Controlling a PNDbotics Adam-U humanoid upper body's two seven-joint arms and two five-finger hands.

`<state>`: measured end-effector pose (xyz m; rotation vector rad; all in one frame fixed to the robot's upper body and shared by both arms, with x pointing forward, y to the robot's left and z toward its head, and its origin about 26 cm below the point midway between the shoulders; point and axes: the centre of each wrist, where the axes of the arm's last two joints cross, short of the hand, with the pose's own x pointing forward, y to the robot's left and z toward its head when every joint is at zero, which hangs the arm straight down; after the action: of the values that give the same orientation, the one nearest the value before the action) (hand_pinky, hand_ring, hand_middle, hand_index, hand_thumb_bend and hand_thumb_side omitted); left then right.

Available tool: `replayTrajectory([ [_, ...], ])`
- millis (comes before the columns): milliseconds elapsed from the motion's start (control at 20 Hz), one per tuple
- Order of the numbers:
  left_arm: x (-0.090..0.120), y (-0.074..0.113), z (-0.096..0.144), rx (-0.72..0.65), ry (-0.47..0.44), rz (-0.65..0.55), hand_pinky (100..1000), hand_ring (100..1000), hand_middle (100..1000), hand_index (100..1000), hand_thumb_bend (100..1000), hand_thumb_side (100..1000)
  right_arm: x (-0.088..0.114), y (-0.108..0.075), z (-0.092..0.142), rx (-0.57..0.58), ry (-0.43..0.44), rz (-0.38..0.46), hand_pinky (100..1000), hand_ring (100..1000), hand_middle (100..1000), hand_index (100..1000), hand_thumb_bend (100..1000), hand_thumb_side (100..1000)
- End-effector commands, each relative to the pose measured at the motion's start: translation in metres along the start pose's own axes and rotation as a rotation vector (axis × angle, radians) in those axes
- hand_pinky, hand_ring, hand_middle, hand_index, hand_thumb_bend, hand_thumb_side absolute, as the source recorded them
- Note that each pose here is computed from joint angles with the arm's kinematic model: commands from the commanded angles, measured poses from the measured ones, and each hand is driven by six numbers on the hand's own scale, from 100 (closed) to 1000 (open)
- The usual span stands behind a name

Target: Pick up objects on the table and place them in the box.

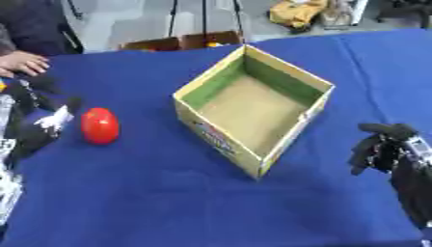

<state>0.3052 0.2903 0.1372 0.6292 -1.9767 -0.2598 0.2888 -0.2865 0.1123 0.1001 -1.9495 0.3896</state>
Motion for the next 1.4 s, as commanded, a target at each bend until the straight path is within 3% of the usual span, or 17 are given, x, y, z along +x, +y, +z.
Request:
replayTrajectory([
  [50,0.007,0.009,-0.005,0.007,-0.038,-0.021,564,457,553,732,670,502,0.006,-0.002,-0.002,0.007,-0.017,0.022,436,511,516,797,100,1000],
  [650,0.007,0.014,-0.008,-0.021,-0.037,-0.061,593,471,569,751,701,494,0.006,-0.002,-0.002,0.009,-0.017,0.024,436,511,516,797,100,1000],
  [950,0.01,0.037,-0.025,-0.226,-0.015,-0.279,684,543,651,818,707,487,0.005,-0.002,-0.001,0.007,-0.009,0.025,436,511,516,797,100,1000],
  [1200,0.011,0.066,-0.052,-0.436,0.068,-0.565,734,604,715,881,783,493,0.004,-0.003,0.001,0.008,-0.002,0.027,436,511,516,797,100,1000],
  [1400,0.01,0.077,-0.073,-0.58,0.142,-0.694,728,633,738,912,781,457,0.003,-0.003,0.002,0.012,0.004,0.028,436,511,516,797,100,1000],
])
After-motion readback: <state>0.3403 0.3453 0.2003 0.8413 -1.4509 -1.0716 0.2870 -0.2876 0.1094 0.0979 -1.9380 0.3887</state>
